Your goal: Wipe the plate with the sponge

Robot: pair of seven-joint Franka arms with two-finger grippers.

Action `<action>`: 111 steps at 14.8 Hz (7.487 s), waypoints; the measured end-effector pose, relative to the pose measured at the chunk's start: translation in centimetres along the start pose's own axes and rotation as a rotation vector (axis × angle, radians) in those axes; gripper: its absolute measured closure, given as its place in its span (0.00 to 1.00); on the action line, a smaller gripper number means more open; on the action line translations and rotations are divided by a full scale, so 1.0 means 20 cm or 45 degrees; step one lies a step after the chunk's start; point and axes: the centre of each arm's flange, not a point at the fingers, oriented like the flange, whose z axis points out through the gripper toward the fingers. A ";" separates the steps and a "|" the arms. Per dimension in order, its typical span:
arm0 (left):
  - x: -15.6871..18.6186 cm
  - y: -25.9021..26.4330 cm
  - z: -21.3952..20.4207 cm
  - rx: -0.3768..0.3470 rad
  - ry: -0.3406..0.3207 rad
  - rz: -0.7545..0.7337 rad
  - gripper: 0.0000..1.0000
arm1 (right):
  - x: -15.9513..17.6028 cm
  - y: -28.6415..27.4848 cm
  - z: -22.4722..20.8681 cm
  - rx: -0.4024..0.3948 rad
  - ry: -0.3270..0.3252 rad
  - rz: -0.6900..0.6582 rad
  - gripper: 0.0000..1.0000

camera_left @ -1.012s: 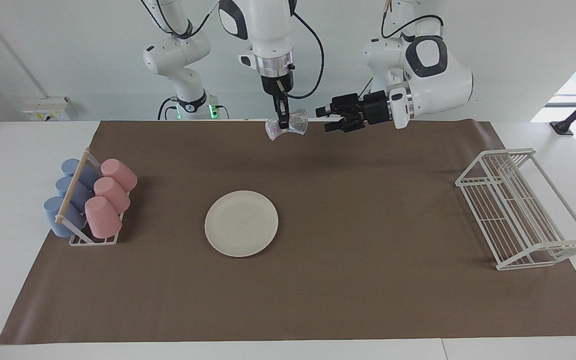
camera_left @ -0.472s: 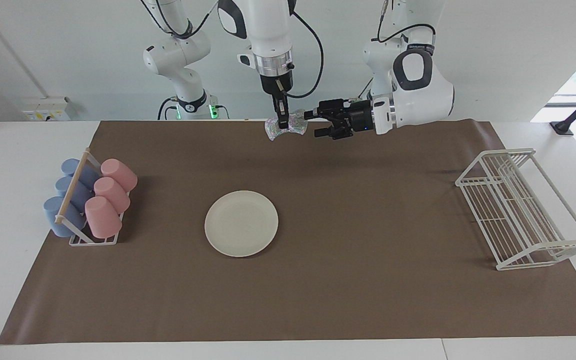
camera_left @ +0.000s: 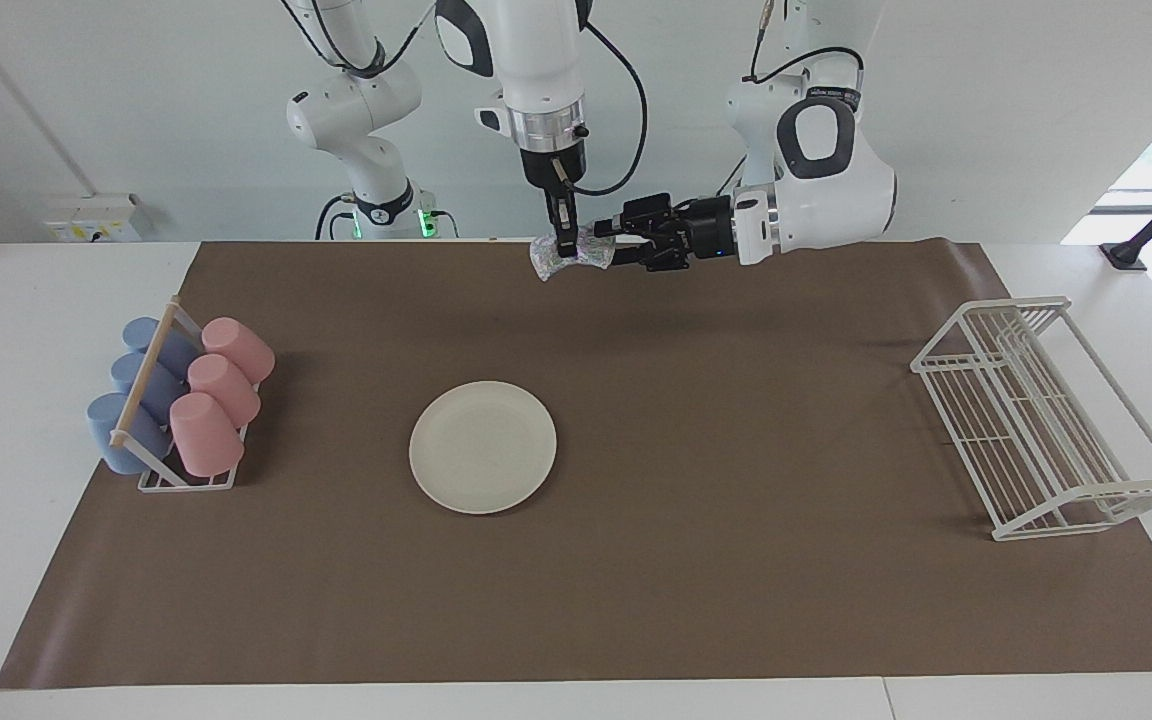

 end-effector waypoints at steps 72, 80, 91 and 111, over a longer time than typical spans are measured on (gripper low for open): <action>0.52 -0.73 -1.24 2.767 0.896 -0.127 0.96 | 2.02 -0.21 -0.41 -0.222 -0.081 -1.832 0.00; 0.56 -0.68 -1.22 2.634 0.949 -0.175 0.33 | 2.02 -0.21 -0.41 -0.222 -0.080 -1.827 0.00; 0.63 -0.47 -1.25 2.357 1.061 -0.288 0.00 | 2.00 -0.21 -0.41 -0.222 -0.080 -1.835 0.00; 0.07 0.27 -1.22 1.601 0.309 -0.097 0.00 | 1.99 -0.21 -0.42 -0.219 -0.075 -1.841 0.00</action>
